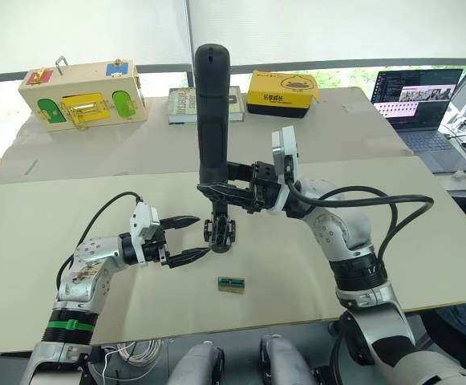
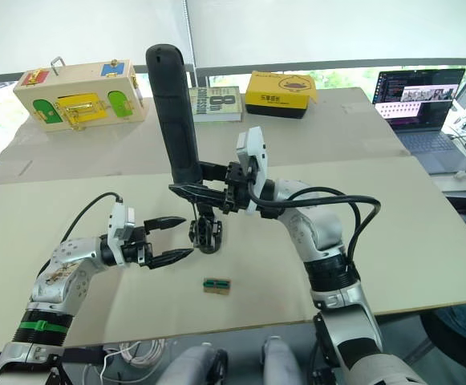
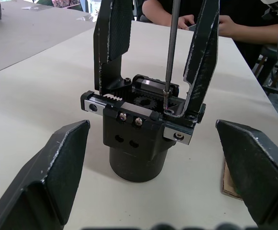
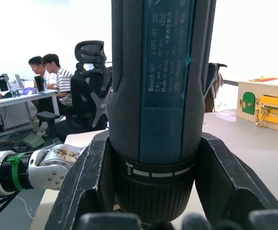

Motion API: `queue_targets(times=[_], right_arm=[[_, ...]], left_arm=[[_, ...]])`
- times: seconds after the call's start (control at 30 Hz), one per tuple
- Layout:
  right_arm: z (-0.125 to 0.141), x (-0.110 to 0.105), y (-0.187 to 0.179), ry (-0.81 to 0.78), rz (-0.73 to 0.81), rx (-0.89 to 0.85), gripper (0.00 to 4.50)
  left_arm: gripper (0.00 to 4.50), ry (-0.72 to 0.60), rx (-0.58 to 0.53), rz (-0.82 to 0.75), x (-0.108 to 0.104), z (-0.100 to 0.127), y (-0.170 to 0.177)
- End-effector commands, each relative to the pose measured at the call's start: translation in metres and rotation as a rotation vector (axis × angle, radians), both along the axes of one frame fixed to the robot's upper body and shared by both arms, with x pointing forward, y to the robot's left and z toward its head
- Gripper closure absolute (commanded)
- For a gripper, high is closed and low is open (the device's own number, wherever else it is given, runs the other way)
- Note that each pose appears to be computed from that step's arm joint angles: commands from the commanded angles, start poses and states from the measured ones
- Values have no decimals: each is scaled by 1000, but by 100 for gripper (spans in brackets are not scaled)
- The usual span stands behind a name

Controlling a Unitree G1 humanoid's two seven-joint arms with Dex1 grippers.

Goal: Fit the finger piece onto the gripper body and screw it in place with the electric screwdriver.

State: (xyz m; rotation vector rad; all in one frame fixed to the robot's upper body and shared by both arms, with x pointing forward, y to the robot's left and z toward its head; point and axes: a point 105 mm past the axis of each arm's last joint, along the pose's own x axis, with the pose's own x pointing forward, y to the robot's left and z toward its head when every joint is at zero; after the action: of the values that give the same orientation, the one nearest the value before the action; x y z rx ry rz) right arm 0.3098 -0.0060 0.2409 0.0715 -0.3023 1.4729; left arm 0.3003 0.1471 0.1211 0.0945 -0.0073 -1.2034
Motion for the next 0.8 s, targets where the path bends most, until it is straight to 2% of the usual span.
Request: queue_targets(times=[0.03,0.43,0.8], right_arm=[[22,-9,1,-96,24,43,258],[29,-9,-2,-101,28,73,258],[22,-8,0,-85,33,49,258]], left_arm=[[0,-31,9,-7,-1,4,-1],[0,-25,21,-11,-2,1,-2],[0,-24,22,-8,-3,-1,-2]])
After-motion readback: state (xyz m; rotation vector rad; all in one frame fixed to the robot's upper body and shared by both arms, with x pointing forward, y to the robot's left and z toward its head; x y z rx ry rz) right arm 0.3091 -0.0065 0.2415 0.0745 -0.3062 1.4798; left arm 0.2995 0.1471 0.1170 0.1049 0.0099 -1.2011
